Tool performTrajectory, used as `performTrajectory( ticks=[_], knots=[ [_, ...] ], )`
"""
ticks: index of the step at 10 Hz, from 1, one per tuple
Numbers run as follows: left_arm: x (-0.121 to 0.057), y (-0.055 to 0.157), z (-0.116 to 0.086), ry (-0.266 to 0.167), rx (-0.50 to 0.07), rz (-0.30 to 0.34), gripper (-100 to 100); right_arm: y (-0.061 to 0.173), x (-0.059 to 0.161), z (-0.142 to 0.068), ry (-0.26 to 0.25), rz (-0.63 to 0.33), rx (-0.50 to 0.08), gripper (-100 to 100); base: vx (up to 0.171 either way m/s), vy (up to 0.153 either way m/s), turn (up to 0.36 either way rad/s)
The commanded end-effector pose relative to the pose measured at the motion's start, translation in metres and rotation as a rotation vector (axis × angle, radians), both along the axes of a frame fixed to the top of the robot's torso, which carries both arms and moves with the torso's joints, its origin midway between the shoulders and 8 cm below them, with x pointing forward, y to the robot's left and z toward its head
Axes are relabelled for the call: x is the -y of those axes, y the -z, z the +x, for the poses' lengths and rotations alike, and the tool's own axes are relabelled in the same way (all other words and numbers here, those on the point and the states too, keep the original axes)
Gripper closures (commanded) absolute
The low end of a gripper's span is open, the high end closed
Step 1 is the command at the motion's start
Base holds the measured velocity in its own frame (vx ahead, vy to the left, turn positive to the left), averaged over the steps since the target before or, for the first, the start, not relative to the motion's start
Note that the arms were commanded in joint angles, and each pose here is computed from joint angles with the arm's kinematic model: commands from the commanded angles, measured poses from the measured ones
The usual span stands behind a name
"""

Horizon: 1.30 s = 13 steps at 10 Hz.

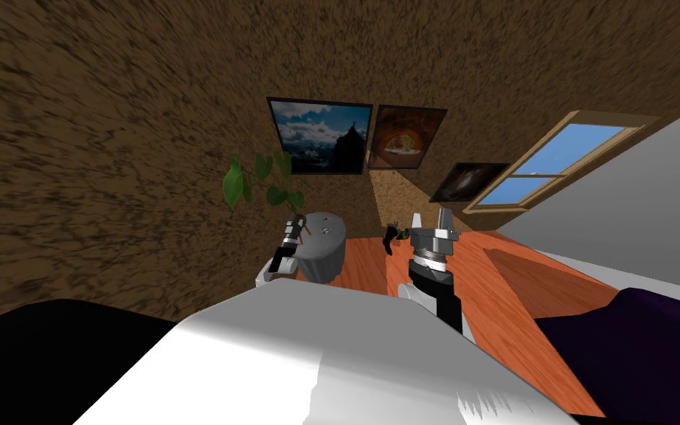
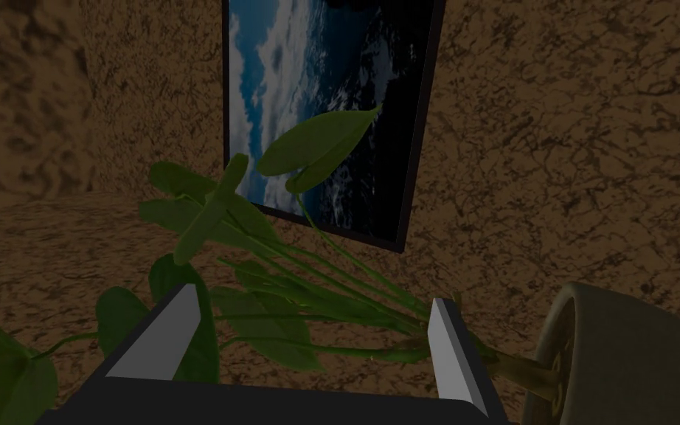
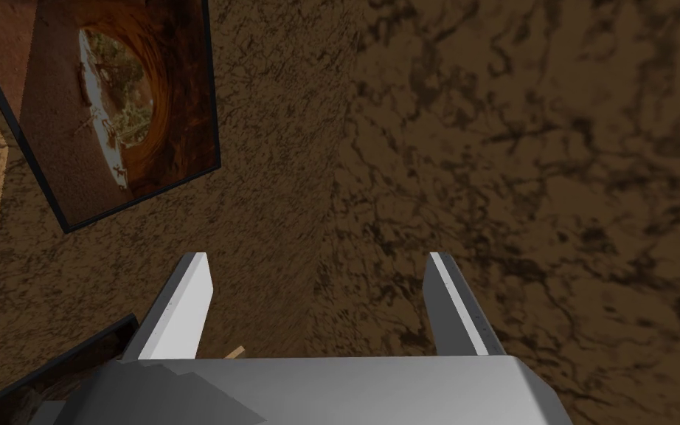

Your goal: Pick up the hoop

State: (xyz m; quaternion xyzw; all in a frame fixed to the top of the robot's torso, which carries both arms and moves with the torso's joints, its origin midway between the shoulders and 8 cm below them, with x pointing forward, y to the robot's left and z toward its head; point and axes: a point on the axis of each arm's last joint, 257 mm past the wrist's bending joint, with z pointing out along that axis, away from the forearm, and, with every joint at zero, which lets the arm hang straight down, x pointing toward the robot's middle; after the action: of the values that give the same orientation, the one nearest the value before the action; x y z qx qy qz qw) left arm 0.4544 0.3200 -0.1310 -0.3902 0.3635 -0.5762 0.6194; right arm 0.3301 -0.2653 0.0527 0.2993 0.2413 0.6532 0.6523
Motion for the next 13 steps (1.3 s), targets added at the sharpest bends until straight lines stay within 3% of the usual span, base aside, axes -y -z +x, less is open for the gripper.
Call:
performTrajectory(
  ticks=[1, 13],
  knots=[
    [-0.005, 0.015, 0.006, -0.006, -0.03, -0.005, -100, 0.0, 0.0, 0.0, 0.0, 0.0, 0.0, 0, -0.016, -0.009, -0.08],
    [-0.047, 0.095, 0.042, -0.056, -0.193, -0.062, -100, 0.0, 0.0, 0.0, 0.0, 0.0, 0.0, 0, -0.009, -0.011, -0.102]
  ],
)
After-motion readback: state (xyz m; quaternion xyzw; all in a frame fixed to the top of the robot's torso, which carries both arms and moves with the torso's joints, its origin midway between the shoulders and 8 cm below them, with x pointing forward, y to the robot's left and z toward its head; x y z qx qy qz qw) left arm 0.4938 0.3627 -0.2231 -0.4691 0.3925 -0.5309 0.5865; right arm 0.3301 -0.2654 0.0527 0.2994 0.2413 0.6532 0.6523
